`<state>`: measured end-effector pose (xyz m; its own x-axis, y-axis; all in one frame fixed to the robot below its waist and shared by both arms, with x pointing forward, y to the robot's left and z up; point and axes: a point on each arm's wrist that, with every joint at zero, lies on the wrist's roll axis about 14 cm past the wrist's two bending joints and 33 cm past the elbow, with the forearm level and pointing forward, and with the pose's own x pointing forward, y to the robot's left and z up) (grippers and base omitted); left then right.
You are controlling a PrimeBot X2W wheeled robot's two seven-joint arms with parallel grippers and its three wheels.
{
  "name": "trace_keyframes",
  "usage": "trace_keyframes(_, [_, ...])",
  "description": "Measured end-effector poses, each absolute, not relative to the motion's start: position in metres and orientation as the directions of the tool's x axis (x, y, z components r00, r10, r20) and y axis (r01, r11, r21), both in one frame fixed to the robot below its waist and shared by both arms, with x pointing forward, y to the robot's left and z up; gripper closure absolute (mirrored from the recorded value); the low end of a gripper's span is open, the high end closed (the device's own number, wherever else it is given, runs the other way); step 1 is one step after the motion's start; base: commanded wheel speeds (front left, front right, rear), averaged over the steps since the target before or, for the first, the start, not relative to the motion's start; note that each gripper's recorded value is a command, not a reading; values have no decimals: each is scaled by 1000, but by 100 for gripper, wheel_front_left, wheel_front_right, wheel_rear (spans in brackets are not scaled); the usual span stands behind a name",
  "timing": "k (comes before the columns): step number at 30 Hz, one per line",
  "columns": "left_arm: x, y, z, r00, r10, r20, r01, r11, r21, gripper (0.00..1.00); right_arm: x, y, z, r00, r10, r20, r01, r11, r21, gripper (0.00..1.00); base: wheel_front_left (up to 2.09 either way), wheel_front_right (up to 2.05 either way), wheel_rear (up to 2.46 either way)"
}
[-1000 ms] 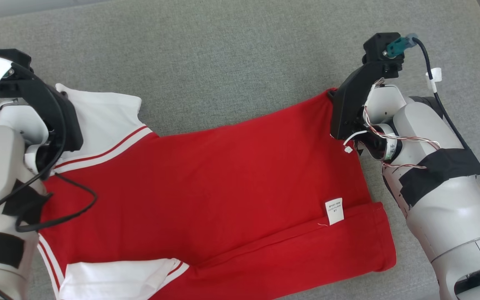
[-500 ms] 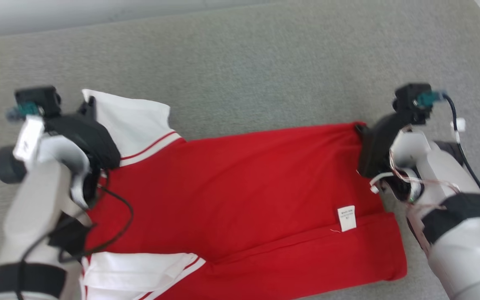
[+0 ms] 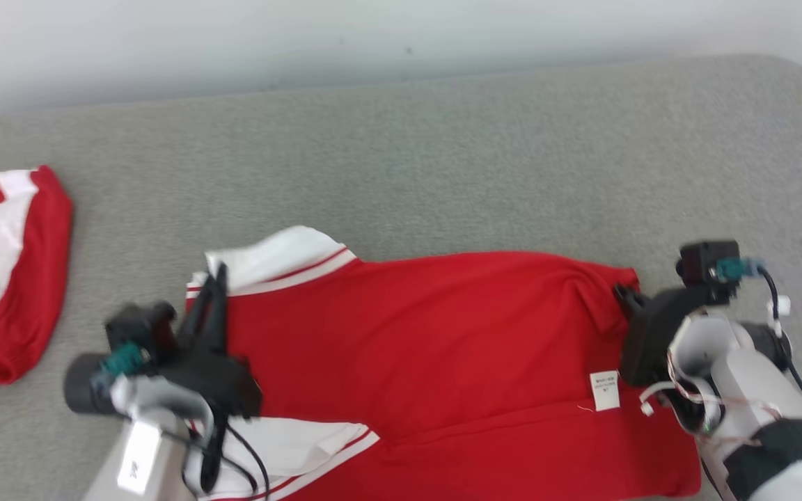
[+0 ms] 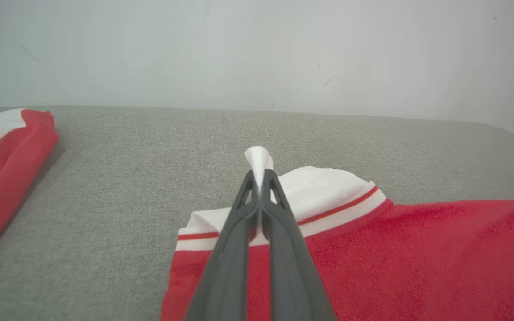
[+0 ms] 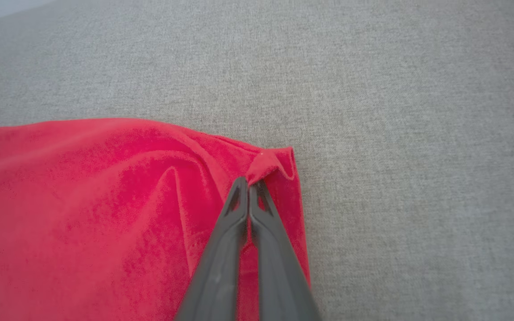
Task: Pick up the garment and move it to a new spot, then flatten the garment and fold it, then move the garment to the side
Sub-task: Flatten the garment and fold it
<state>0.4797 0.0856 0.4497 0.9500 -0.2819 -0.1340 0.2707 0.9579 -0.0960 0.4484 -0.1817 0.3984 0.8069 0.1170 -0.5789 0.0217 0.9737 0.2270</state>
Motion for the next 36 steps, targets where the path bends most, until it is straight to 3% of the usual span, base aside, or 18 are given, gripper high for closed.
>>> trace_keyframes(13, [410, 89, 465, 959, -277, -62, 266, 952, -149, 100, 431, -173, 394, 818, 138, -559, -37, 981, 188, 100, 0, 0, 0])
trace_keyframes(26, [388, 112, 471, 978, -202, -44, 191, 964, -183, 100, 437, -188, 395, 825, 81, -560, -30, 995, 100, 100, 0, 0, 0])
trace_keyframes(36, [378, 103, 469, 974, -218, -64, 198, 953, -227, 100, 418, -191, 385, 806, 69, -588, -13, 995, 98, 100, 0, 0, 0])
